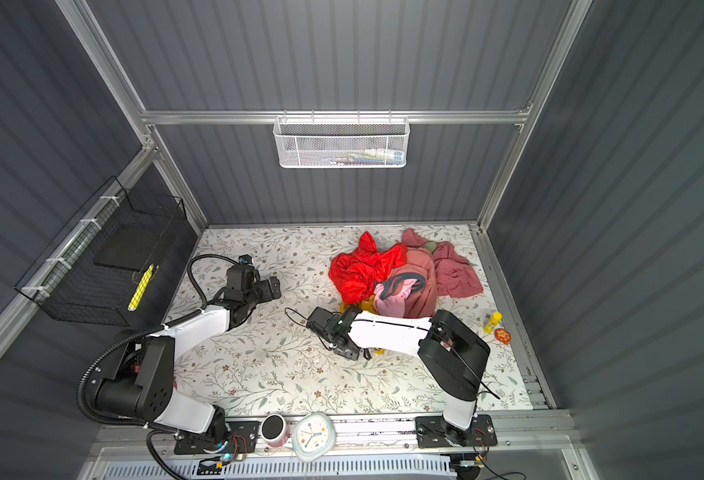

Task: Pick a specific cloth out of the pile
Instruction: 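Close the right gripper on the yellow T-shirt and lift it, then pull the yellow T-shirt farther from the robot while the left arm reaches toward it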

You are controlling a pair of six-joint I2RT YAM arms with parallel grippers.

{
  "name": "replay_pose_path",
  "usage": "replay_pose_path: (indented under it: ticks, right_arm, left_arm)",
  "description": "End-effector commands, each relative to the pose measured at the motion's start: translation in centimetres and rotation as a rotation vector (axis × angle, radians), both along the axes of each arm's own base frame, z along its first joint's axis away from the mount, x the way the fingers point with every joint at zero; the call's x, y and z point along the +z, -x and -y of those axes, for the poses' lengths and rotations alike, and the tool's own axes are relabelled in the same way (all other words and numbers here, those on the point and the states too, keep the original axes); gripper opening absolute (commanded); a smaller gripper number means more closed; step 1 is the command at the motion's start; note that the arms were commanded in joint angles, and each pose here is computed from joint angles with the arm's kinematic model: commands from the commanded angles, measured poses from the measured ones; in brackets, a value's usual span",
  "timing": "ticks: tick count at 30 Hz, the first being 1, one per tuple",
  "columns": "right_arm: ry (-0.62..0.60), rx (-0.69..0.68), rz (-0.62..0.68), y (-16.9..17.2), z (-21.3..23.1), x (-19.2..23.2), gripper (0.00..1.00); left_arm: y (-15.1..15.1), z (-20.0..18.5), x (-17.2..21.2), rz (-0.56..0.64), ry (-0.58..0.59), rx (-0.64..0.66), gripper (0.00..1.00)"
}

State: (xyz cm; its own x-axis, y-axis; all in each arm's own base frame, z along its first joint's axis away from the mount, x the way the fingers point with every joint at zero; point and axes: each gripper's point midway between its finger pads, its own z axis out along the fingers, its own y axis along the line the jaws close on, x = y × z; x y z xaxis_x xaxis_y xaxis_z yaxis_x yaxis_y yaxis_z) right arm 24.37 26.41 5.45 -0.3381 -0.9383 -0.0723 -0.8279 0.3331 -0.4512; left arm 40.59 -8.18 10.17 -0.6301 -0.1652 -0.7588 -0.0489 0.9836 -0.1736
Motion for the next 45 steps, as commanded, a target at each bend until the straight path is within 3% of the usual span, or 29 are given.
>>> replay_pose_path:
  ticks: [1, 4, 12, 23, 33, 45]
  right_arm:
    - [0.040, -0.016, 0.021, -1.3, 0.4, 0.0, 0.63]
    - [0.055, -0.040, 0.004, -2.0, 1.1, -0.6, 0.62]
    - [0.069, -0.058, -0.036, -2.9, 2.0, -2.0, 0.43]
    - [0.032, -0.097, -0.014, -3.5, 2.3, -1.2, 0.00]
    - [-0.126, -0.151, 0.101, -4.6, 2.3, 5.9, 0.00]
    - [-0.422, -0.271, 0.382, -5.7, 6.3, 19.3, 0.00]
  left_arm:
    - [0.6, -0.6, 0.1, -0.010, -0.013, 0.016, 1.00]
    - [0.7, -0.6, 0.1, -0.009, -0.014, 0.018, 1.00]
    - [0.5, -0.6, 0.3, -0.009, -0.023, 0.014, 1.00]
    - [0.3, -0.6, 0.6, -0.010, -0.027, 0.010, 1.00]
    - [0.3, -0.4, 0.5, -0.013, -0.028, 0.000, 1.00]
    - [0.3, 0.2, 0.4, -0.021, -0.037, -0.044, 1.00]
